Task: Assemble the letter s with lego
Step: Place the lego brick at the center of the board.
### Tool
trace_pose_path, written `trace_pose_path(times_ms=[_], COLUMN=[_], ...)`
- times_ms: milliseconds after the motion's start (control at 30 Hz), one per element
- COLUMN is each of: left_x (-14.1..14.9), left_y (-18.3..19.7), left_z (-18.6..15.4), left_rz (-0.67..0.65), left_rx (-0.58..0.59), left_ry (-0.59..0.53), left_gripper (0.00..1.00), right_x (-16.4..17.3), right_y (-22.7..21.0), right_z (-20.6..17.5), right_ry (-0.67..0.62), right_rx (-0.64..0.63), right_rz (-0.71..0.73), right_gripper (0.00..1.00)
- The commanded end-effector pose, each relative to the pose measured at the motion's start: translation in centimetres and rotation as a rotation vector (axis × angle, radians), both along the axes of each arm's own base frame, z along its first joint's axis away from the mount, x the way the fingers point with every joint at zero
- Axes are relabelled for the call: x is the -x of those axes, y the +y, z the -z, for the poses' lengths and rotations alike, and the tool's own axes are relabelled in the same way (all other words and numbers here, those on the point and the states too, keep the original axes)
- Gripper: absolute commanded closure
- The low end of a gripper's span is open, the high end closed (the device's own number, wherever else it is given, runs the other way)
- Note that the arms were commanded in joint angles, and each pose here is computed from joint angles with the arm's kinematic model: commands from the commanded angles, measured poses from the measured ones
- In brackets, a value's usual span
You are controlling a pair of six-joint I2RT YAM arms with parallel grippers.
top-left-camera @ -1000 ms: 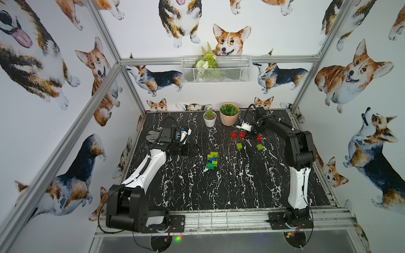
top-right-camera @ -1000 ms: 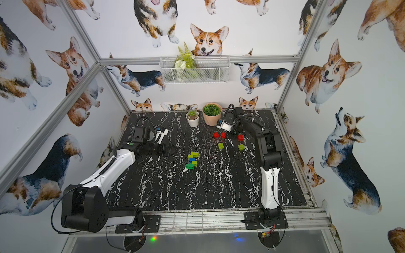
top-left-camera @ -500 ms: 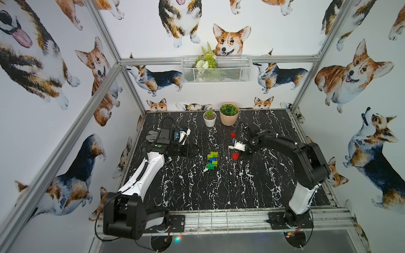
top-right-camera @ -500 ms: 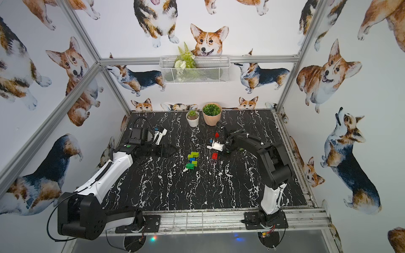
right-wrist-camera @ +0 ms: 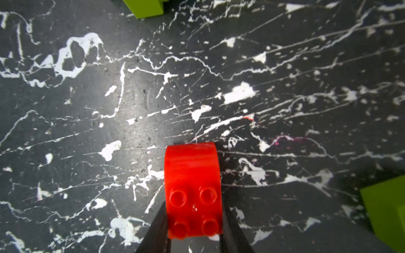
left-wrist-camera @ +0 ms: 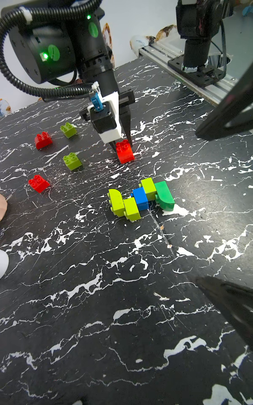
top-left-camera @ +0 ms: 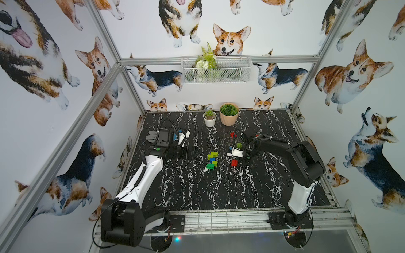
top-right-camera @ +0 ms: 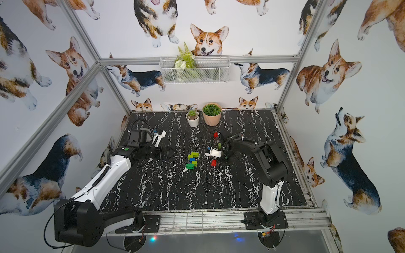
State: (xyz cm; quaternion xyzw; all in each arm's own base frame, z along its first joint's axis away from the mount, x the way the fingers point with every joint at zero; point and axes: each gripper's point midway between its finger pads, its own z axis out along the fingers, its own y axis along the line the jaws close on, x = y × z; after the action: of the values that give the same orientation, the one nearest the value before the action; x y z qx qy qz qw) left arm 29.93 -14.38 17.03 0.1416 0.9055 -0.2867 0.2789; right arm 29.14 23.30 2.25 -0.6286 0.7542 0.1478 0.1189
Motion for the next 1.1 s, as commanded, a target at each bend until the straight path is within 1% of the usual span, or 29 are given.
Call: trace_pose_path(times_ms=[0, 33, 133, 167, 267, 333, 367, 433, 533, 667, 700, 733, 800, 900, 933, 1067], left_x=[0.0, 0.0, -0.2, -0.3, -0.3, -0.3, -0.3, -0.3, -0.2, 0.0, -0.1, -0.1, -0.2, -0.1, -0.1, -0.2], left_y=[0.1, 0.1, 0.0, 0.0, -0.1, -0.1, -0.2, -0.2, -0.1, 0.0, 0.0, 0.0, 0.0, 0.0, 0.0, 0.1], left_z=[0.1, 0.1, 0.2, 0.3, 0.4, 0.4, 0.4, 0.4, 0.5, 0.7, 0.6, 0.5, 0.5, 0.3, 0.2, 0.0], left_rz=[0.012, 0.012, 0.012, 0.012, 0.014, 0.015, 0.017, 0.017, 0.019, 0.017, 0.017, 0.016, 0.018, 0.023, 0.024, 0.022], left_rx=[-0.015, -0.016, -0.010, -0.008, -0.003, -0.003, -0.002, -0.002, -0.004, -0.013, -0.013, -0.013, -0.014, -0.020, -0.020, -0.021], left_ry=[-0.009, -0.011, -0.005, -0.001, 0.004, 0.006, 0.004, 0.005, 0.009, 0.012, 0.011, 0.009, 0.005, 0.001, 0.002, -0.005], left_gripper=[0.00, 0.00, 0.00, 0.00, 0.00, 0.00, 0.00, 0.00, 0.00, 0.00, 0.00, 0.00, 0.00, 0.00, 0.00, 0.00], right_x=[-0.5, -0.6, -1.0, -1.1, -1.2, -1.2, -1.3, -1.7, -2.5, -4.9, -5.7, -5.7, -5.8, -6.6, -7.2, -8.2], right_y=[0.2, 0.1, 0.0, -0.3, -0.8, -1.1, -1.3, -1.6, -2.2, -2.8, -2.8, -2.8, -2.6, -3.1, -3.3, -3.9], right_z=[0.5, 0.5, 0.3, 0.2, -0.4, -0.6, -0.7, -1.2, -2.7, -5.5, -6.2, -6.3, -6.7, -6.5, -6.4, -5.5], right_ry=[-0.037, -0.044, -0.070, -0.080, -0.088, -0.102, -0.116, -0.133, -0.140, -0.183, -0.210, -0.221, -0.251, -0.326, -0.341, -0.323], right_rx=[0.004, 0.006, 0.015, 0.026, 0.032, 0.041, 0.049, 0.052, 0.038, -0.021, -0.038, -0.045, -0.076, -0.063, -0.061, -0.027], right_rz=[-0.044, -0.046, -0.046, -0.047, -0.049, -0.054, -0.050, -0.036, 0.024, 0.209, 0.262, 0.276, 0.266, 0.243, 0.243, 0.202], right_gripper=[0.72, 0.68, 0.60, 0.55, 0.48, 0.40, 0.38, 0.38, 0.38, 0.38, 0.38, 0.38, 0.38, 0.38, 0.34, 0.34])
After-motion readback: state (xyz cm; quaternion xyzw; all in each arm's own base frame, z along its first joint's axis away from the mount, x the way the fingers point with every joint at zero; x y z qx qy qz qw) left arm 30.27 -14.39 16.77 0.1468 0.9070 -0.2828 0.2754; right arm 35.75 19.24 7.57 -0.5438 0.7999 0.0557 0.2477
